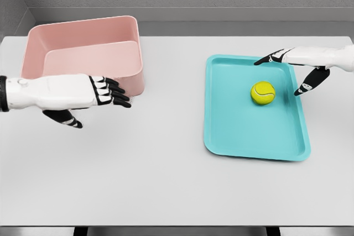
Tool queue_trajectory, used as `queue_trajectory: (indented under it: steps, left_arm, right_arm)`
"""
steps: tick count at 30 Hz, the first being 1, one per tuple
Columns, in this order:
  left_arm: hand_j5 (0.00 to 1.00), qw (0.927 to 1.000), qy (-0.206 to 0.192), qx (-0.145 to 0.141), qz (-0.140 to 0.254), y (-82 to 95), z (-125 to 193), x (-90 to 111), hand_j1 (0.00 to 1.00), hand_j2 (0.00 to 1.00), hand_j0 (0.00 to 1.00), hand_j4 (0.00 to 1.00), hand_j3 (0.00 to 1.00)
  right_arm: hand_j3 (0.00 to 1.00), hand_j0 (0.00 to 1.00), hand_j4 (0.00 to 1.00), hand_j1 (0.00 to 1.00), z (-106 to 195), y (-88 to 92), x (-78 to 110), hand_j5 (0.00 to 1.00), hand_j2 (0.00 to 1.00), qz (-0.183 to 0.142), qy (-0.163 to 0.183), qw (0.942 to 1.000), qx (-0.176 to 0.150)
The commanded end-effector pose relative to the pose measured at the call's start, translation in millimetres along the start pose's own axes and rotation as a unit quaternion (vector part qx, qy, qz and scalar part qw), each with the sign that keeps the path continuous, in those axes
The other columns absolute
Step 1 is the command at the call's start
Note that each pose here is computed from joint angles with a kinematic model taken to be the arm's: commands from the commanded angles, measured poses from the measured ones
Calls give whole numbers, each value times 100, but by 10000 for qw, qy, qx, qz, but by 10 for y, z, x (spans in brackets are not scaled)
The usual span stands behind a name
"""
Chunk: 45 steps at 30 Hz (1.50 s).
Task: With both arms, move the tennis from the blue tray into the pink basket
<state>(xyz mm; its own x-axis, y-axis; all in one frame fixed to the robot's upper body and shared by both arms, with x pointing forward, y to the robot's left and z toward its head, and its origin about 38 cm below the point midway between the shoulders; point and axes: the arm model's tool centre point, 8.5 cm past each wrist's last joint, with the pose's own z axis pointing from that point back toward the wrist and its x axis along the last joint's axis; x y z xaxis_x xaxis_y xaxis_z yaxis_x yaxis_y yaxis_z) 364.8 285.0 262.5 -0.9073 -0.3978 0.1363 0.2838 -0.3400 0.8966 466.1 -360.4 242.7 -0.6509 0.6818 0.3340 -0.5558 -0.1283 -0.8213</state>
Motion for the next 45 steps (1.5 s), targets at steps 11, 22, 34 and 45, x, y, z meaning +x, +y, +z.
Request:
queue_trajectory:
  steps: [11,22,34,45]
  left_arm:
    - [100,9991,28,-432,-40,-70,6,-5,100,100,100,100,100]
    - [100,9990,31,-444,-45,-72,6,-5,100,100,100,100,100]
    - [100,9973,146,-660,-302,-100,6,-28,100,100,100,100,100]
    - [100,9968,191,-687,-367,-103,19,-37,100,100,100,100,100]
  right_arm:
    - [100,100,100,100,-58,115,-19,100,100,-158,-35,9999,-14]
    - [100,100,100,100,-406,179,-42,100,100,-121,-53,9997,187]
    - [100,100,100,100,-564,272,-87,100,100,13,67,9990,447]
    - [100,100,100,100,-662,352,-102,100,100,-24,79,9983,576]
